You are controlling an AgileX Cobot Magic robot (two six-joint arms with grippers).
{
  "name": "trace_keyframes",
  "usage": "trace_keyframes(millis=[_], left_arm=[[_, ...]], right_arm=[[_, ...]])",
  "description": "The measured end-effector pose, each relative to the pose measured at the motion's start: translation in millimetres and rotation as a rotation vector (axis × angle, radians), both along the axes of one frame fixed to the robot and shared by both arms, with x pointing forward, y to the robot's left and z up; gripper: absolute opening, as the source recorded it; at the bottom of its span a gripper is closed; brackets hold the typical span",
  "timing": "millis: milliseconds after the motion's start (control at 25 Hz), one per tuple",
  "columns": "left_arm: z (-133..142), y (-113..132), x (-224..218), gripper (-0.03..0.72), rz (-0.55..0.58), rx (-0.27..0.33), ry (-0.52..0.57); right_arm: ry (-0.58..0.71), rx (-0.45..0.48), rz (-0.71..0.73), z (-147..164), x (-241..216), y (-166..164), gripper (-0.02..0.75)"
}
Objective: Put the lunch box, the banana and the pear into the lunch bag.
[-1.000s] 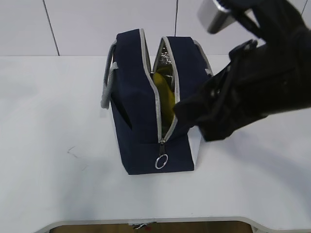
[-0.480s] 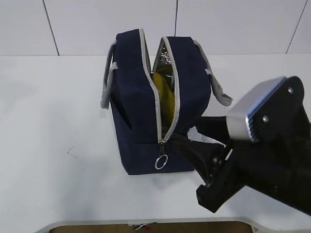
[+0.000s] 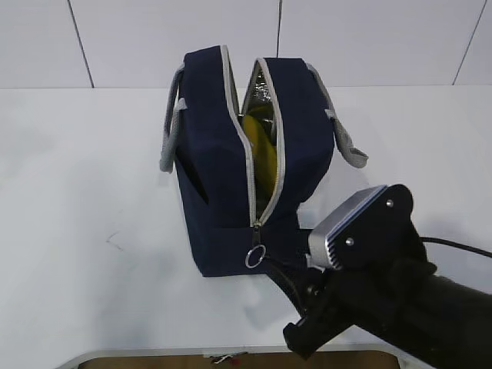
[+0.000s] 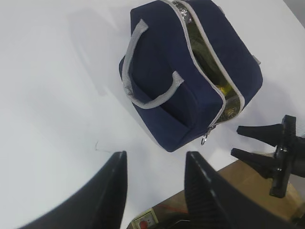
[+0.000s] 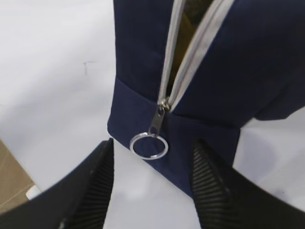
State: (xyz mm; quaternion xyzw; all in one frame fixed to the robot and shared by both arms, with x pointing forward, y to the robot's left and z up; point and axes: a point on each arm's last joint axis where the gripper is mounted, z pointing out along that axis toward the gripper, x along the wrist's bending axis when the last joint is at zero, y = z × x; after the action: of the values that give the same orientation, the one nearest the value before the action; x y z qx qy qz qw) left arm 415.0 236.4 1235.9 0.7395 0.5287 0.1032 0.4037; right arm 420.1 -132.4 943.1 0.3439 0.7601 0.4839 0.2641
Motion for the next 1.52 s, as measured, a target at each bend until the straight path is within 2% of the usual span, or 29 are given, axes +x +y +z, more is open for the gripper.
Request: trace_keyframes(millis=[240,400,600,1000,1360,1520], left_arm=[[0.0,0.0,0.0,0.307,0.0,0.0,0.0],[0.0,0.0,0.0,0.307,0.0,0.0,0.0],[0.0,0.1,0.0,0.307,0.0,0.001,0.0],[0.0,0.1,0.0,0.307,0.0,0.001,0.0],[0.0,0.1,0.0,0.307,0.0,0.001,0.0],[0.0,0.1,0.0,0.307,0.001,0.0,0.0]], right_arm=[[0.021,-0.016,0.015,-27.9,5.7,7.7,0.414],[0.026,0.0,0.044,-38.8,6.9,13.1,0.414],[0.068,0.024,0.012,-49.3,12.5,17.4,0.414],[0.083,0.037,-0.018,-57.3,25.3,27.9,0.414],[0.101,0.059,-0.106,-58.5,30.1,24.1,0.414],[0.101,0.059,-0.101,-58.4,29.9,24.4,0.414]])
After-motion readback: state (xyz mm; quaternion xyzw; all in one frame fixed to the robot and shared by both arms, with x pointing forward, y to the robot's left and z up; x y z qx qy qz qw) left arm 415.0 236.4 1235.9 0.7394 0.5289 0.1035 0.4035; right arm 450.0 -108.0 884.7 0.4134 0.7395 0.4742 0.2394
